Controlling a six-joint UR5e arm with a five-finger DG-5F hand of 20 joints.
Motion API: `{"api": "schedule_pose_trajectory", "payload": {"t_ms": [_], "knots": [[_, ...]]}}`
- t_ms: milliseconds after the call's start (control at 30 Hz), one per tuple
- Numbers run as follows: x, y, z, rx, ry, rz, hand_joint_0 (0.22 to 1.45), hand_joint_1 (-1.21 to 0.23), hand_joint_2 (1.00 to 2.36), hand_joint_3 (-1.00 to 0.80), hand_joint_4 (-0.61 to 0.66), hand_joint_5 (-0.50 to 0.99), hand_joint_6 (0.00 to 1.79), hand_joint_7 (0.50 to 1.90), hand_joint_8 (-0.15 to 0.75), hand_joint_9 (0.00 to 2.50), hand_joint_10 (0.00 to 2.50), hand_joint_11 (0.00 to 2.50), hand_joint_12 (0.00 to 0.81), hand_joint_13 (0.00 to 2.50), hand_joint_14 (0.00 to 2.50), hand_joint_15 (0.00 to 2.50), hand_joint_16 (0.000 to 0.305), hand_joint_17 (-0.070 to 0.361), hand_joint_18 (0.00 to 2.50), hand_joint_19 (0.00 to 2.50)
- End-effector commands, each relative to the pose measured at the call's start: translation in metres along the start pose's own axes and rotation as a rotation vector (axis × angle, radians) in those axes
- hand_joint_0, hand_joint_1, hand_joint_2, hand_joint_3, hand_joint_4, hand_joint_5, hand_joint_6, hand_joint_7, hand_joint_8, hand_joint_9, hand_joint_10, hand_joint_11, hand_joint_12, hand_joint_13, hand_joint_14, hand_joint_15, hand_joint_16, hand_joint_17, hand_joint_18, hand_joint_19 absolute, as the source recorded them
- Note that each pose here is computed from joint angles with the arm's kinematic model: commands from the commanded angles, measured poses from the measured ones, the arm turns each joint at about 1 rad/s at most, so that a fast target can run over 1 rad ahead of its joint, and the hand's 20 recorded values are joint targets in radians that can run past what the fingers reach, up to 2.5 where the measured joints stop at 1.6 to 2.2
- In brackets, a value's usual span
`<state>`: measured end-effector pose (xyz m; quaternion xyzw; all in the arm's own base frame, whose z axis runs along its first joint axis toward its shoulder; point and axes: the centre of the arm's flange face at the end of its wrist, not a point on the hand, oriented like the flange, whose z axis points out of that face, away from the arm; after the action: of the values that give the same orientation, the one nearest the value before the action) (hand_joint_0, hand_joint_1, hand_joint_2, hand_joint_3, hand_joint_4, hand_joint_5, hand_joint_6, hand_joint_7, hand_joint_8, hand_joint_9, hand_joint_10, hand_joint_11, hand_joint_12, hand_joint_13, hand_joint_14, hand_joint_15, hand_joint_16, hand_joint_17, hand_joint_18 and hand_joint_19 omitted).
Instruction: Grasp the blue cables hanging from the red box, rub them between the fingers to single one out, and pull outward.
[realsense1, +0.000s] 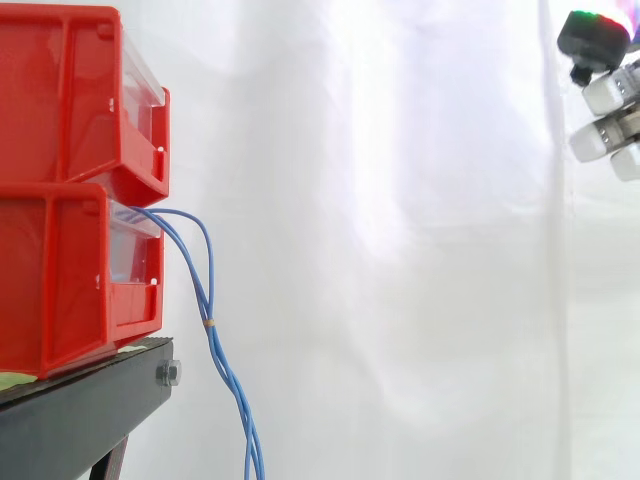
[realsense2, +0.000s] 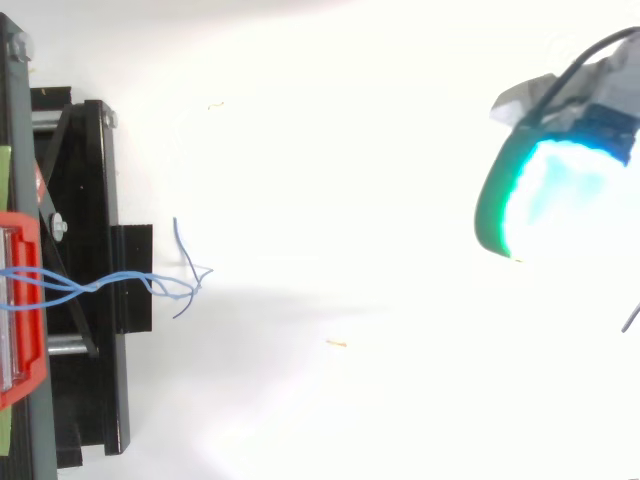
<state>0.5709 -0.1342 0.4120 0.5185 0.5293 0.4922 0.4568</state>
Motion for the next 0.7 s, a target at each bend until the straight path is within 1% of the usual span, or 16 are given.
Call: {"api": "schedule_pose_trajectory", "payload": {"t_ms": [0,67,100,133,233,467,567,667], "knots": [[-0.002,-0.014,0.013,-0.002,-0.001,-0.001,0.5,-0.62,1.0,-0.5,0.29,-0.21,0.5,0.62,0.317,0.42,0.0,0.07,0.391,0.16,0.0,0.09,0.059,0.133,0.11,0.09],[-0.003,-0.013,0.014,-0.016,-0.002,-0.002,0.5,-0.62,1.0,-0.5,0.29,-0.21,0.5,0.62,0.316,0.43,0.0,0.06,0.39,0.17,0.0,0.08,0.059,0.132,0.12,0.08],[-0.002,-0.01,0.017,-0.04,0.0,-0.004,0.5,-0.62,1.0,-0.5,0.29,-0.21,0.5,0.62,0.317,0.42,0.0,0.06,0.39,0.17,0.0,0.08,0.059,0.132,0.12,0.08],[-0.002,-0.009,0.018,-0.057,0.0,-0.005,0.5,-0.62,1.0,-0.5,0.29,-0.21,0.5,0.62,0.317,0.42,0.0,0.06,0.39,0.17,0.0,0.08,0.059,0.132,0.12,0.08],[-0.002,-0.007,0.02,-0.077,0.0,-0.006,0.5,-0.62,1.0,-0.5,0.29,-0.21,0.5,0.62,0.315,0.42,0.0,0.06,0.39,0.17,0.0,0.08,0.059,0.132,0.12,0.08],[-0.001,-0.007,0.02,-0.077,0.002,-0.01,0.5,-0.62,1.0,-0.5,0.29,-0.21,0.5,0.62,0.316,0.42,0.0,0.06,0.391,0.18,0.0,0.08,0.059,0.132,0.12,0.08],[-0.001,-0.015,0.025,-0.06,-0.004,-0.04,0.5,-0.62,1.0,-0.5,0.29,-0.21,0.5,0.62,0.315,0.42,0.0,0.06,0.39,0.18,0.0,0.08,0.059,0.132,0.13,0.09],[-0.001,-0.033,0.033,-0.024,-0.008,-0.115,0.5,-0.63,1.0,-0.5,0.29,-0.21,0.5,0.62,0.315,0.42,0.0,0.06,0.39,0.18,0.0,0.08,0.059,0.132,0.13,0.09]]}}
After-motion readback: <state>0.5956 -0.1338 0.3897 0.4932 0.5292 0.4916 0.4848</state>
